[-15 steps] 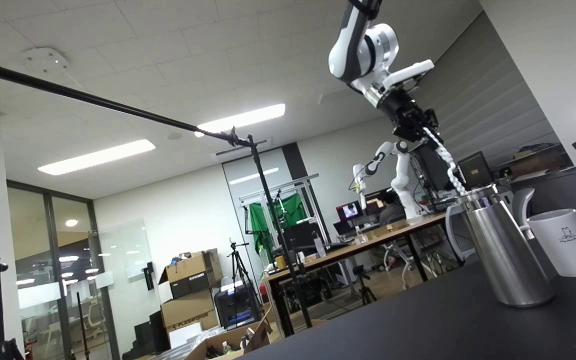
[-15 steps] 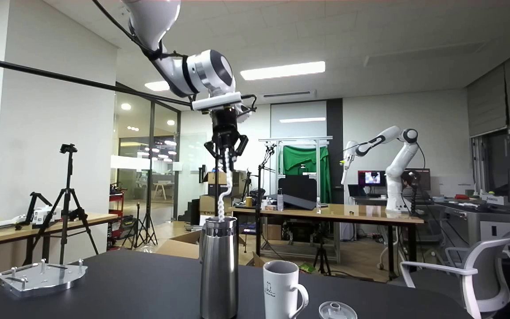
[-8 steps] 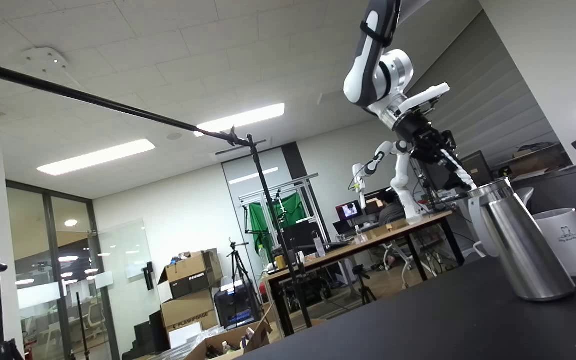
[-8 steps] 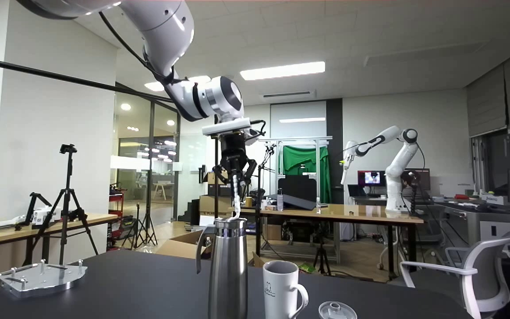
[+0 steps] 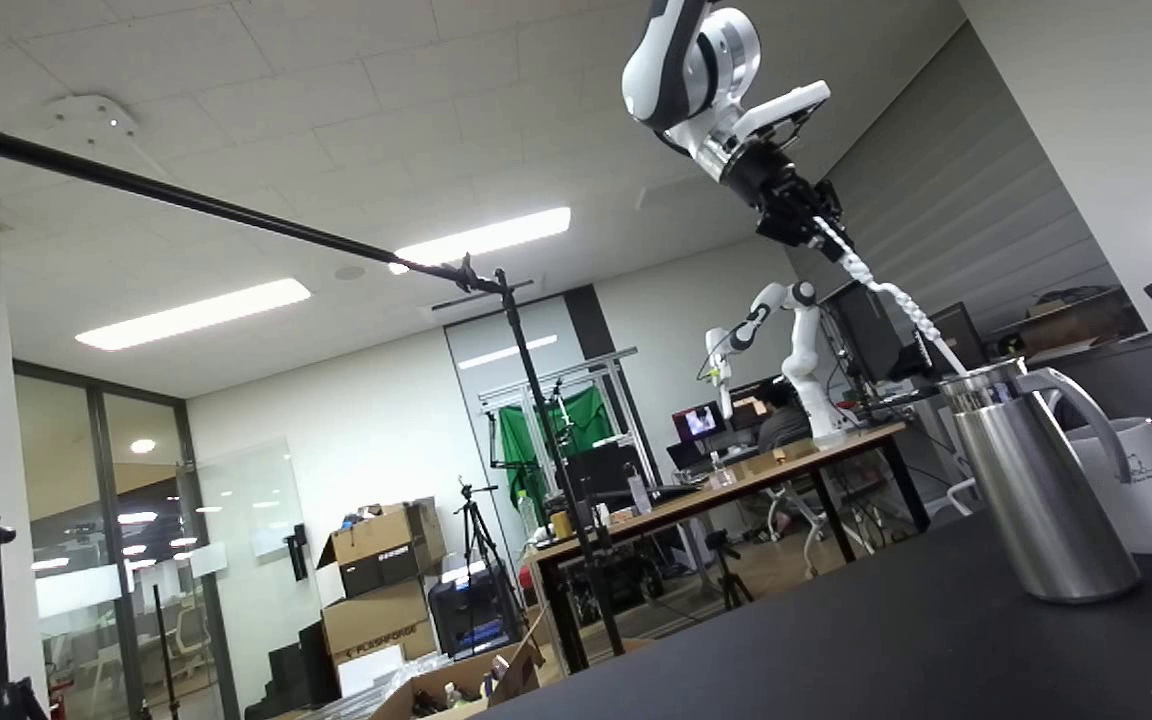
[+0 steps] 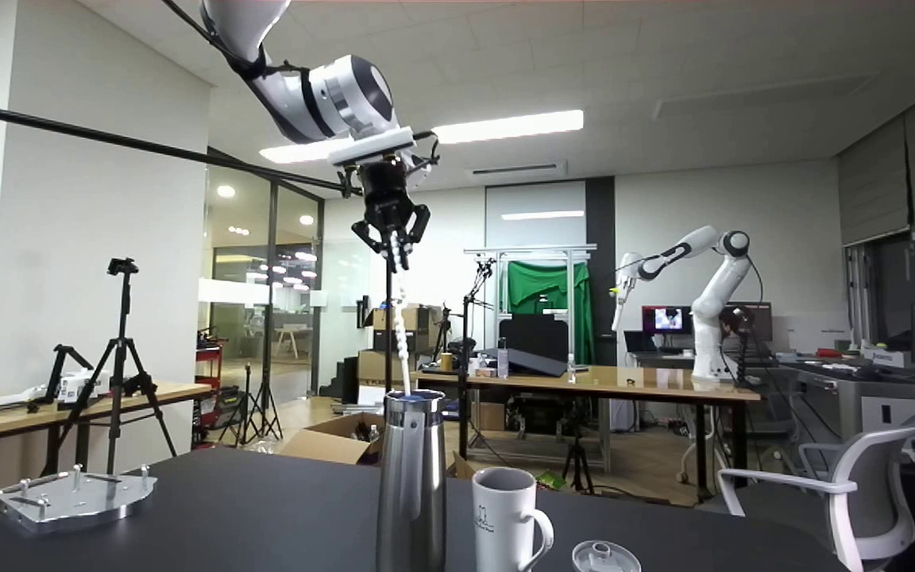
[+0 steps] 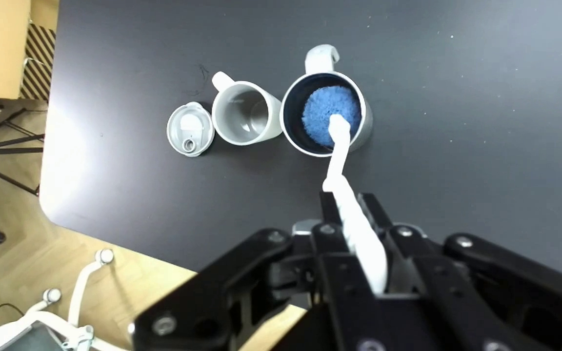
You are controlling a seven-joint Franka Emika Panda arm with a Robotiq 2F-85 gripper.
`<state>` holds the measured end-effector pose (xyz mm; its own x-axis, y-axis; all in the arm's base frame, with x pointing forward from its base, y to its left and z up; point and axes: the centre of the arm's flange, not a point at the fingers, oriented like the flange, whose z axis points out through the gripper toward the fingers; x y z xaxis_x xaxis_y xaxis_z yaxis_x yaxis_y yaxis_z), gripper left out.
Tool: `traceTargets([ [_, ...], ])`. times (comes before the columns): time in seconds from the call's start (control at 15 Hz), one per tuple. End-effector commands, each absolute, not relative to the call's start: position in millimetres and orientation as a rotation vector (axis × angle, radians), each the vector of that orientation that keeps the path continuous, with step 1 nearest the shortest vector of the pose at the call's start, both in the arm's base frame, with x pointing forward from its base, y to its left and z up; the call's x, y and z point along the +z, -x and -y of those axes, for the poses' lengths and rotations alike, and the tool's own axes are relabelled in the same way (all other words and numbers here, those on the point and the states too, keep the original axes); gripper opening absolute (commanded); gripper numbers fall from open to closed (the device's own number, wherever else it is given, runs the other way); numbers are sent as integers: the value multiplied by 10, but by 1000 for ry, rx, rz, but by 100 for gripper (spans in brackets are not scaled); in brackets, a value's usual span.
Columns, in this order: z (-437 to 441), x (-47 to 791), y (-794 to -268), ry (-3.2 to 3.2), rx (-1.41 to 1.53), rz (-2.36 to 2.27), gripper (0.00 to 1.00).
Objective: Grab the white rod and move it around in the silver cup.
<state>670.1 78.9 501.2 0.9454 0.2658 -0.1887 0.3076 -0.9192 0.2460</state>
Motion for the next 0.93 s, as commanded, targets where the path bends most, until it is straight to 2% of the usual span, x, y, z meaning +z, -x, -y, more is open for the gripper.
traceTargets([
  [0.0, -610, 4849, -6703, -2853, -235, -399, 4],
  [0.53, -174, 3702, -7031, -2943, -422, -319, 4],
  [0.67, -179, 3600, -7028, -2942, -447, -323, 4],
  [0.87, -296, 3933, -6969, -2921, -408, -337, 4],
])
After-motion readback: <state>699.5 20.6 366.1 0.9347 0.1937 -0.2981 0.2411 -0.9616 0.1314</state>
